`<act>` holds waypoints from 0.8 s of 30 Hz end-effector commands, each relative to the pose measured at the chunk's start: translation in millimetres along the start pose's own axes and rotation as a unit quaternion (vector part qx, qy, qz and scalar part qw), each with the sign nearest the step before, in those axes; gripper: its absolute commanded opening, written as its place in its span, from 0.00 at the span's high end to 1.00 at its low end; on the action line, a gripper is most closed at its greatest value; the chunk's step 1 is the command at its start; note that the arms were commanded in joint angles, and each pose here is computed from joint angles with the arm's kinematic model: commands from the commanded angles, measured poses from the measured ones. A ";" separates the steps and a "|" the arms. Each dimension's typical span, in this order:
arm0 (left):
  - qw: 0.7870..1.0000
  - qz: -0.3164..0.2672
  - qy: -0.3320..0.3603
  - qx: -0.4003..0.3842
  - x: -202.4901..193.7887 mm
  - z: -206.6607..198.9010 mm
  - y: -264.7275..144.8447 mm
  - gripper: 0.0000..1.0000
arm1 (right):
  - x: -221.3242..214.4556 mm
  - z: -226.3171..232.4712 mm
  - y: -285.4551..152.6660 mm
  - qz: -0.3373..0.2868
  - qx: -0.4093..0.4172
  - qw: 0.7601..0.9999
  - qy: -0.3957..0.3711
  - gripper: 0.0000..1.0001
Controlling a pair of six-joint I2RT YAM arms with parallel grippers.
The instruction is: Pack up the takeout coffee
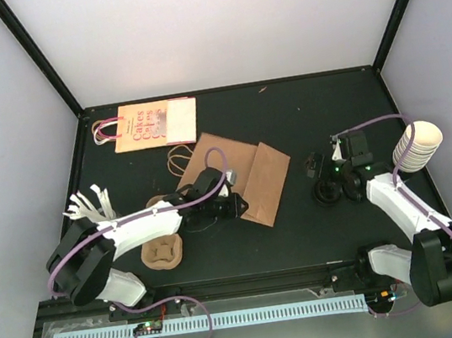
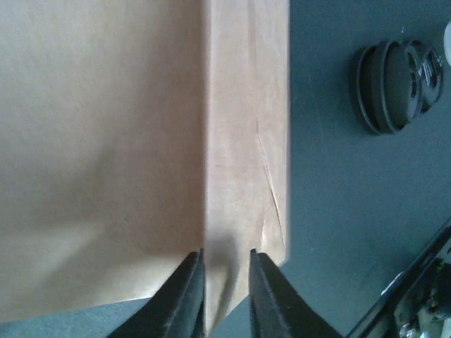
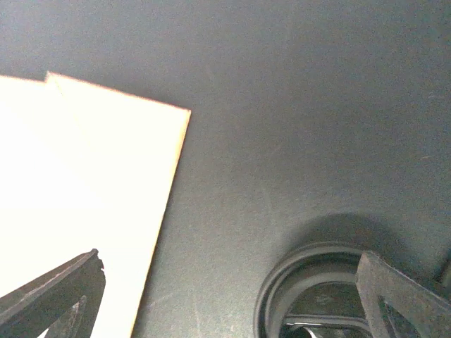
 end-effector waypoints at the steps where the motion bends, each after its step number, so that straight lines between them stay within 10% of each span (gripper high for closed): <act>1: 0.999 -0.019 0.014 -0.039 16.5 -26.6 1.1 0.69 | 12.5 -19.3 -11.8 0.012 -0.098 0.995 0.031 0.00; 9: 0.994 -0.098 0.022 0.043 48.6 3.4 -54.4 0.19 | 16.3 -4.9 -17.1 0.013 -0.075 0.996 0.051 0.00; 24: 0.959 -0.226 -0.053 0.160 124.7 134.0 -143.2 0.21 | 1.1 84.3 -5.1 0.056 -0.014 0.998 -0.026 0.00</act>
Point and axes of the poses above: each gripper's point midway between its finger pads, its own y axis out along the fingers, its own z axis along the line the jaws close on, x = y × z, the point moved 3 cm from there along -y, back along the fingers, and after that the axes turned 3 degrees about -y, right-handed, at the moved point
